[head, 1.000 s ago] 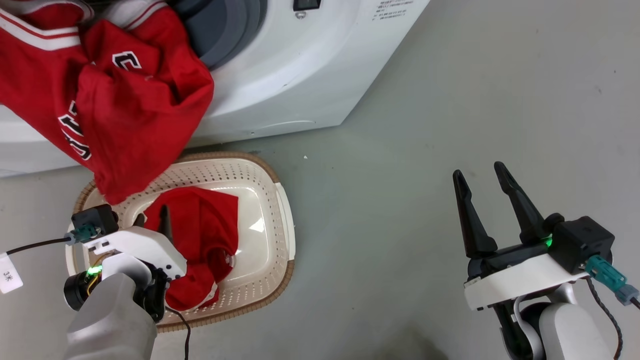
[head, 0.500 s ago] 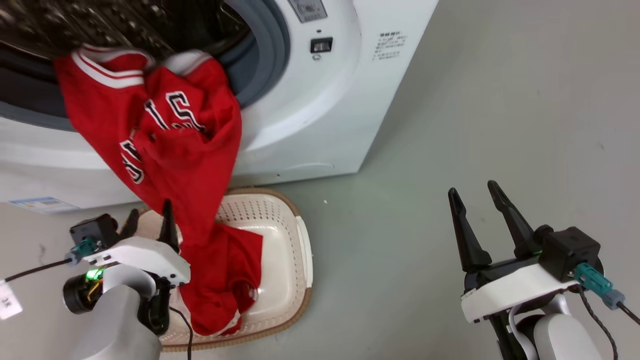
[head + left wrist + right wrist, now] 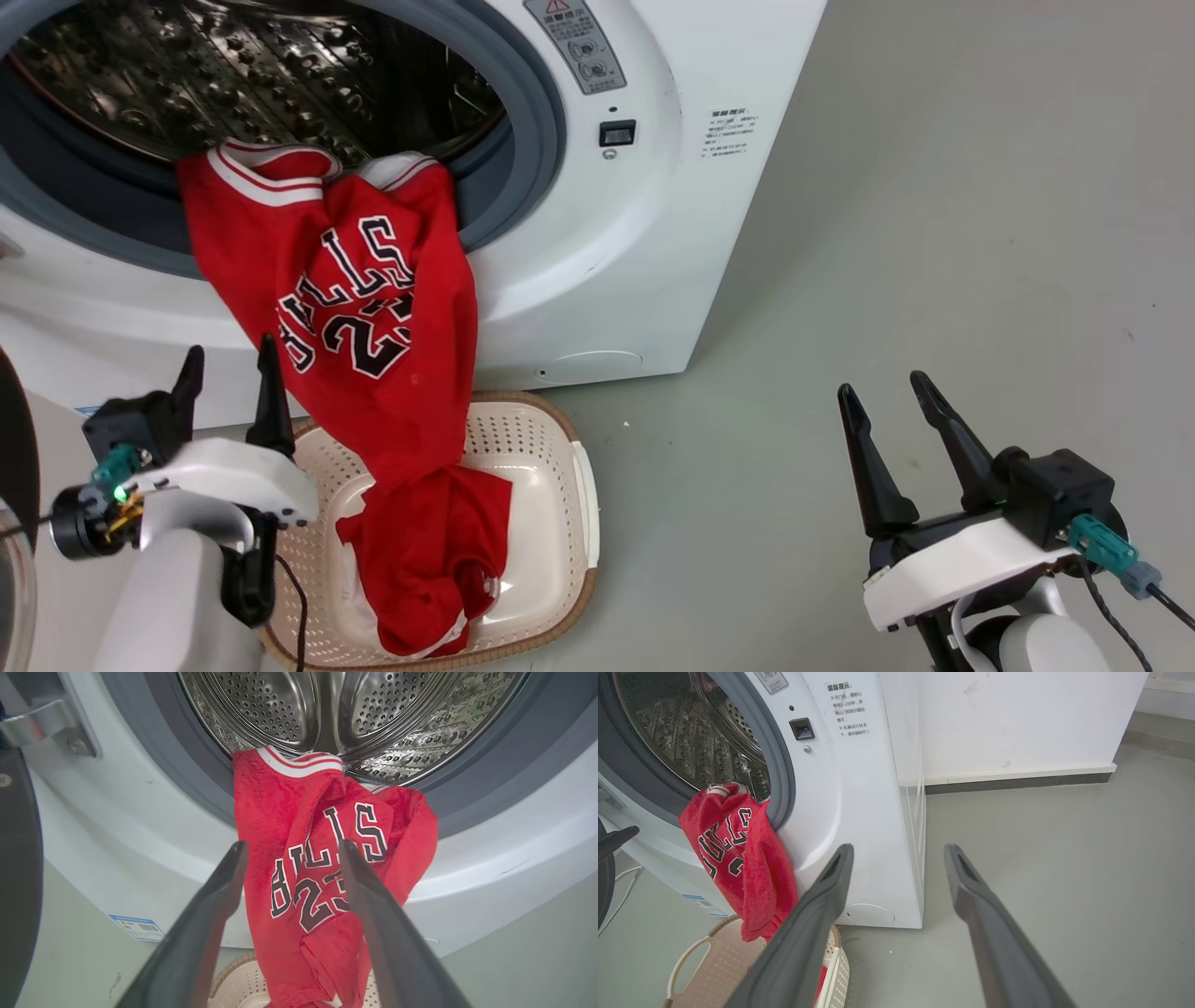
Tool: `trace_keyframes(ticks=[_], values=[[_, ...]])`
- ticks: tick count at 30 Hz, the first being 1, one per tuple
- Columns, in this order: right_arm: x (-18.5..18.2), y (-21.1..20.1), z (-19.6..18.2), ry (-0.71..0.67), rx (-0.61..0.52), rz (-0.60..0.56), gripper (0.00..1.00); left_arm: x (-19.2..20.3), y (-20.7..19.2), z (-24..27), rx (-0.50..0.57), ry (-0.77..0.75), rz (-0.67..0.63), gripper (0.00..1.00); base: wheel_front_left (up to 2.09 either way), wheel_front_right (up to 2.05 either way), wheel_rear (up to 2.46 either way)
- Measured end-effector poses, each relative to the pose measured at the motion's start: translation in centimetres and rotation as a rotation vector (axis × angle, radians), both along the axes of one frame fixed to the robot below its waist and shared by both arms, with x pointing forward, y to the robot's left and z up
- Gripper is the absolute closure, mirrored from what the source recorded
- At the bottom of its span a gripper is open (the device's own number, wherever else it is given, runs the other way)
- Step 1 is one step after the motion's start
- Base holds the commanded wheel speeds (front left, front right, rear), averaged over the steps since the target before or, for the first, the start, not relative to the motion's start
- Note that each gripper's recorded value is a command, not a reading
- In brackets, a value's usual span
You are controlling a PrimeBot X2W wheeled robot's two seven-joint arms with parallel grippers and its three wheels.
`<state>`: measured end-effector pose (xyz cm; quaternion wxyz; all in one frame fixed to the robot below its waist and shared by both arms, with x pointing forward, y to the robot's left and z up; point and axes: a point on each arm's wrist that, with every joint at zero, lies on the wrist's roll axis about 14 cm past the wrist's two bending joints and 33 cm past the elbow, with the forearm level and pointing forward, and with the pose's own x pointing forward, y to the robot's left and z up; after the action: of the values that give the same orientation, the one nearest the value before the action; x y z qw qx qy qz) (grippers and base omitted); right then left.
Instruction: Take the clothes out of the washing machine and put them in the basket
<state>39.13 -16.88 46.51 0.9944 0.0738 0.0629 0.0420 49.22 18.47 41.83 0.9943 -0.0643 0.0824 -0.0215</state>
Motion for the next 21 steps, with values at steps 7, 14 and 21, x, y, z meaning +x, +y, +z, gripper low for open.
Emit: trace_keyframes(ticks=[7,14,21], values=[[-0.2,-0.5,-1.0,0.028,0.005,-0.018,0.0,3.2,0.4,-1.6,0.089,0.1,-0.091,0.0,0.0,0.0,0.0],[-0.4,-1.5,-2.8,0.07,0.012,-0.055,0.0,5.1,0.4,-5.2,0.148,0.269,-0.156,0.0,0.0,0.0,0.0],[-0.1,-2.1,-4.2,0.092,0.018,-0.077,0.0,6.6,0.6,-8.0,0.196,0.4,-0.192,0.0,0.0,0.0,0.0]])
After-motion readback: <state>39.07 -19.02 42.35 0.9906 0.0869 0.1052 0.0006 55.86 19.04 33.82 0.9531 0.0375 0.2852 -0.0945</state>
